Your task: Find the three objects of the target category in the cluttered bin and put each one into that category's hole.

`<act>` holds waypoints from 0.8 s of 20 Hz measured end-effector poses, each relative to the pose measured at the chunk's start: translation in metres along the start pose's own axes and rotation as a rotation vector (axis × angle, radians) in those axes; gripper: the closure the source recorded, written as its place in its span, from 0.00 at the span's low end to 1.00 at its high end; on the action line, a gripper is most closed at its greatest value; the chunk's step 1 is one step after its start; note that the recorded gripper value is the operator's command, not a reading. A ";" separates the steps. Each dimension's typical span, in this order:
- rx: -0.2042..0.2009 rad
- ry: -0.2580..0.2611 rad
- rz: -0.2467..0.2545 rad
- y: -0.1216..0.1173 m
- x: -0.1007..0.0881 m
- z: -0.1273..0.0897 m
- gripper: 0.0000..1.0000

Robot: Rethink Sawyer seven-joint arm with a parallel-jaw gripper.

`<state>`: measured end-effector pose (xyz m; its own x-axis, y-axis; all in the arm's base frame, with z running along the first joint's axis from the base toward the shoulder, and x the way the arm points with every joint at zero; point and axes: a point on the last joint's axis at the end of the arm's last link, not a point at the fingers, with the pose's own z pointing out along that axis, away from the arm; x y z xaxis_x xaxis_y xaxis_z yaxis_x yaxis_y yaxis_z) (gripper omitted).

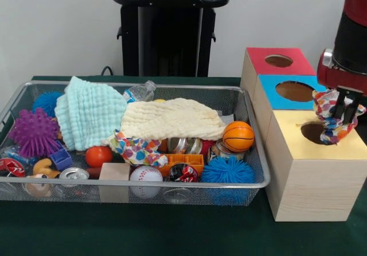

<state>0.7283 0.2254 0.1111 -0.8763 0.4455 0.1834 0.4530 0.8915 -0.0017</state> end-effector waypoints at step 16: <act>-0.022 -0.038 0.049 -0.028 -0.019 0.000 1.00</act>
<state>0.7323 0.1914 0.1075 -0.8584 0.4919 0.1458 0.4987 0.8667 0.0119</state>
